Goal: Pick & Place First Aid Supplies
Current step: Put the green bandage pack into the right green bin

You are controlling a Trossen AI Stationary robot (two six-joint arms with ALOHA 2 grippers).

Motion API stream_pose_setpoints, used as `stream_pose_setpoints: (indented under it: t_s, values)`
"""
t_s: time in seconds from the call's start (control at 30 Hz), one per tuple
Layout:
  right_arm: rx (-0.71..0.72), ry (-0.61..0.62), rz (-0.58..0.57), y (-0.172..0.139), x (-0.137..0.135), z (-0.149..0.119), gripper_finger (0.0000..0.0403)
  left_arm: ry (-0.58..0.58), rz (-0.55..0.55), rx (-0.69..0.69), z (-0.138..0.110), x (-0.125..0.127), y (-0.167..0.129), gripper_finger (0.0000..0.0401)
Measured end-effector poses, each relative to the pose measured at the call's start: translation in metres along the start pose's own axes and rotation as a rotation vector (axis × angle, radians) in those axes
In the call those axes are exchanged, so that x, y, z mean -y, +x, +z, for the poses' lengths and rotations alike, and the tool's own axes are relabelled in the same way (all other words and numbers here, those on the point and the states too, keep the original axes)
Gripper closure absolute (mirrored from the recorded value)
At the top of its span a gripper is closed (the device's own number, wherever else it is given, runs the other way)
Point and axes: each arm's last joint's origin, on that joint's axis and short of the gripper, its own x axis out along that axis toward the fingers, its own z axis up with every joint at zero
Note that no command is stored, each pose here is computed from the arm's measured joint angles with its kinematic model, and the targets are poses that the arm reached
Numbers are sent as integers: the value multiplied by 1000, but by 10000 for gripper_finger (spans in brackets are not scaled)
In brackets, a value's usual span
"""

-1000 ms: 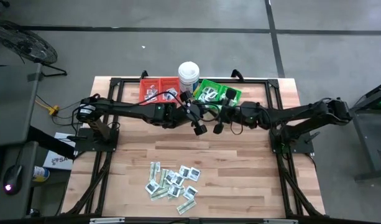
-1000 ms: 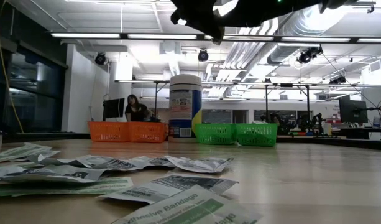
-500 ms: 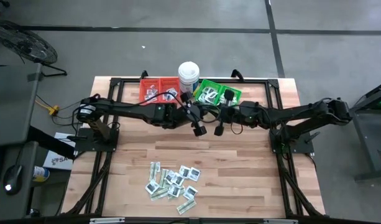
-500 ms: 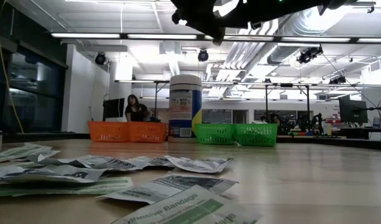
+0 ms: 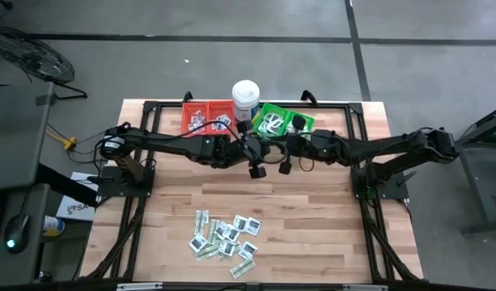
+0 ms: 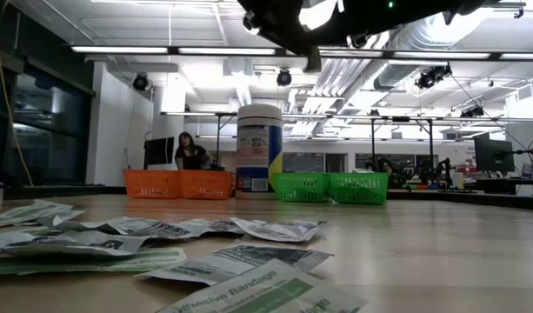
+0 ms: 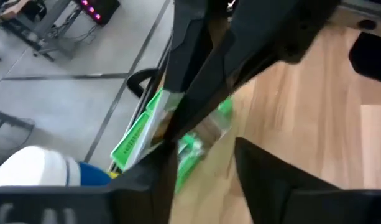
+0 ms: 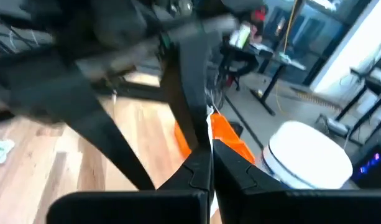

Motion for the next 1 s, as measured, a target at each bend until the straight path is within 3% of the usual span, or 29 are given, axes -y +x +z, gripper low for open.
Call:
stream_pose_setpoints:
  t_s: [0.2,0.37,0.6,0.73,1.0]
  values:
    - [-73,55,-27,-1,16,-8,403,28,97,-97,-7,-17,-22,214]
    - [-144,161,-61,-6,38,-16,403,56,144,-131,-9,-34,-45,224]
    - [-347,305,-130,-13,69,-42,403,138,189,-307,-33,-49,-71,248]
    - [-395,377,-139,-16,84,-51,403,123,204,-319,-55,-53,-80,257]
    - [-496,567,-195,-24,114,-72,403,-16,169,-177,-112,-52,-91,259]
